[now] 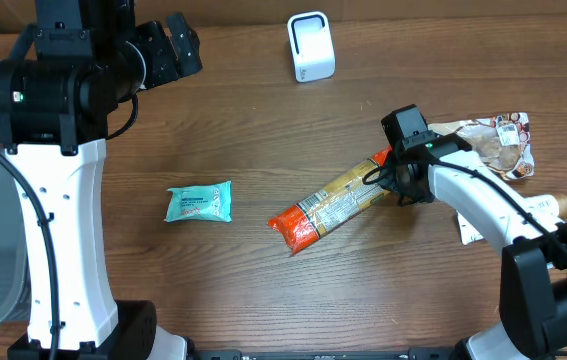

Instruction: Scan the item barcode

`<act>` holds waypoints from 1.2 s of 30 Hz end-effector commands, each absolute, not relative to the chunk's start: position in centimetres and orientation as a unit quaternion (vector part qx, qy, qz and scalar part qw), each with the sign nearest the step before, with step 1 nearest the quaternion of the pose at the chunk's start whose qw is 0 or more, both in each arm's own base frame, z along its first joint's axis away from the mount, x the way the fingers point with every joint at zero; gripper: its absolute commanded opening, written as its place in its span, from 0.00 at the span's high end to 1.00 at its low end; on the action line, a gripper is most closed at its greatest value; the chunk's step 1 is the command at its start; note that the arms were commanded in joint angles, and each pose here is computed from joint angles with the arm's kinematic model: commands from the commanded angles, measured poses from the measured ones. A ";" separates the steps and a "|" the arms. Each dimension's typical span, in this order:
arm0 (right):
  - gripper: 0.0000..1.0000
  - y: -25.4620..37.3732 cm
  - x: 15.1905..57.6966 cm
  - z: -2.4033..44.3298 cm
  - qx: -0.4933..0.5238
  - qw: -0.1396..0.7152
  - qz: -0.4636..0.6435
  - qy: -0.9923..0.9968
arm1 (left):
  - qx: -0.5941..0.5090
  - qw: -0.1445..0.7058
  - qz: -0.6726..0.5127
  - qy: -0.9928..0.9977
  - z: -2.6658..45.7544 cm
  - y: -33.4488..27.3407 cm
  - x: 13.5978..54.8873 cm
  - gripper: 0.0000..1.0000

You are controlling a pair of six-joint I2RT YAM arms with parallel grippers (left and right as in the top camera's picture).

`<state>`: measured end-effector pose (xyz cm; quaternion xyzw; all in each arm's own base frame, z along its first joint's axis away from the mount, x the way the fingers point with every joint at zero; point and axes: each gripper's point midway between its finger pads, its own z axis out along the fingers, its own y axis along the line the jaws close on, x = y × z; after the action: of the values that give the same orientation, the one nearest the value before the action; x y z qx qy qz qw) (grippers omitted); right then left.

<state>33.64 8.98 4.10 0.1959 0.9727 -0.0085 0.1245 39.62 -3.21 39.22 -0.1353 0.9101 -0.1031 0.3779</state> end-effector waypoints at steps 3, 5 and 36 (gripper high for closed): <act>0.63 7.6 32.4 3.1 0.190 0.105 -0.051 0.975 | -0.144 0.380 -0.103 0.908 39.3 -3.0 39.9 0.01; 0.63 7.6 32.2 2.8 0.190 0.099 -0.054 0.975 | -0.144 0.380 -0.103 0.908 39.3 -3.0 39.9 0.01; 0.43 22.9 36.9 5.2 -0.055 0.153 0.285 0.945 | -0.144 0.380 -0.101 0.908 39.3 -3.0 39.9 0.01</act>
<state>36.94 22.33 4.06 -0.0573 0.9514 0.2513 0.1686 39.62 -3.21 39.22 -0.1353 0.9101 -0.1031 0.3779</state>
